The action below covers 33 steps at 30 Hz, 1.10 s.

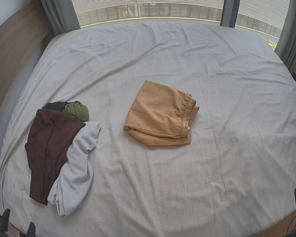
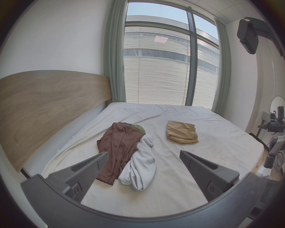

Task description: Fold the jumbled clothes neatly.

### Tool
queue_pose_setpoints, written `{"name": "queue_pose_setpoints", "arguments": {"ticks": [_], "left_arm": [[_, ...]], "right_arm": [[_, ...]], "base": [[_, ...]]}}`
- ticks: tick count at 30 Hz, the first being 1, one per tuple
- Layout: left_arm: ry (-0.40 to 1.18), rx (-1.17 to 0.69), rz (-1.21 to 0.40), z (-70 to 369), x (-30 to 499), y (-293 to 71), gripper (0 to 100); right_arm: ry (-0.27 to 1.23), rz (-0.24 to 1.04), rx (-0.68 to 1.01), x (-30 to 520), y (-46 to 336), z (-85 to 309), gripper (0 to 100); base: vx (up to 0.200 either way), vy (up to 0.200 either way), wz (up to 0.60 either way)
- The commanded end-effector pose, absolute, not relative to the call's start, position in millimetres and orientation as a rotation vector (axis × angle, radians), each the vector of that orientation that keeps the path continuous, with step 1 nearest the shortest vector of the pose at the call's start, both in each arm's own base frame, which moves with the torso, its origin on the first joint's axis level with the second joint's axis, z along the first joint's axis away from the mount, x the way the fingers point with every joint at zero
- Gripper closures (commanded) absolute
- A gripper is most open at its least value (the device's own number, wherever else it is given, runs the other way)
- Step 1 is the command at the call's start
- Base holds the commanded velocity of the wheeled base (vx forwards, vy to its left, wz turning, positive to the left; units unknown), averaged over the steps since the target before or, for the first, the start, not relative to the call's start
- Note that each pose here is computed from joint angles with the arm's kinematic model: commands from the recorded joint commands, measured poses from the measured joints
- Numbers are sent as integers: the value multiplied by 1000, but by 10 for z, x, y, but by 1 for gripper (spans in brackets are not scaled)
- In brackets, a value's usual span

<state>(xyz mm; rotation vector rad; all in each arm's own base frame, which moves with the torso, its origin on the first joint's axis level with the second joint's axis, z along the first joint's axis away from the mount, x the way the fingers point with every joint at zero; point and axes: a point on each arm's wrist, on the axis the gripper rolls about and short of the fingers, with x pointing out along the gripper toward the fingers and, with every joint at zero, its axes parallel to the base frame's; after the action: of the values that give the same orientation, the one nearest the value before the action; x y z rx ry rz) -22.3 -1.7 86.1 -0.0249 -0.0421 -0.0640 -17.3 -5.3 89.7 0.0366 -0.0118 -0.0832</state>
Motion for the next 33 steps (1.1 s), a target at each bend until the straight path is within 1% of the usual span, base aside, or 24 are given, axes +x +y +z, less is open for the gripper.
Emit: {"name": "queue_pose_setpoints", "arguments": {"ticks": [1,4,5,7,8,12,14,19,23,28,33], "left_arm": [[9,0,-2,766,-215,-4,0],[14,5,-6,746,-225,-3,0],[2,3,-6,759,-225,-3,0],[5,3,-6,756,-225,-3,0],[5,2,-6,756,-225,-3,0],[5,0,-5,756,-225,-2,0],[5,0,-5,756,-225,-2,0],[5,0,-5,756,-225,-2,0],[5,0,-3,756,-225,-2,0],[5,0,-3,756,-225,-2,0],[5,-2,-3,756,-225,-2,0]], "right_arm": [[-49,-164,-56,-221,-32,829,0],[-52,-146,-57,-223,-30,828,0],[-69,-95,-27,-232,-22,827,0],[-75,-84,42,-232,-21,830,0],[-76,-86,48,-232,-21,830,0],[-74,-86,42,-232,-20,829,0],[-72,-77,4,-231,-17,829,0],[-72,24,-2,-231,4,829,0],[-70,9,46,-231,1,827,0],[-71,-42,-52,-231,-8,829,0],[-71,-77,-36,-231,-15,829,0]], "base": [[0,0,0],[0,0,0],[0,0,0],[0,0,0],[0,0,0],[0,0,0],[0,0,0],[0,0,0],[0,0,0],[0,0,0],[0,0,0]]}}
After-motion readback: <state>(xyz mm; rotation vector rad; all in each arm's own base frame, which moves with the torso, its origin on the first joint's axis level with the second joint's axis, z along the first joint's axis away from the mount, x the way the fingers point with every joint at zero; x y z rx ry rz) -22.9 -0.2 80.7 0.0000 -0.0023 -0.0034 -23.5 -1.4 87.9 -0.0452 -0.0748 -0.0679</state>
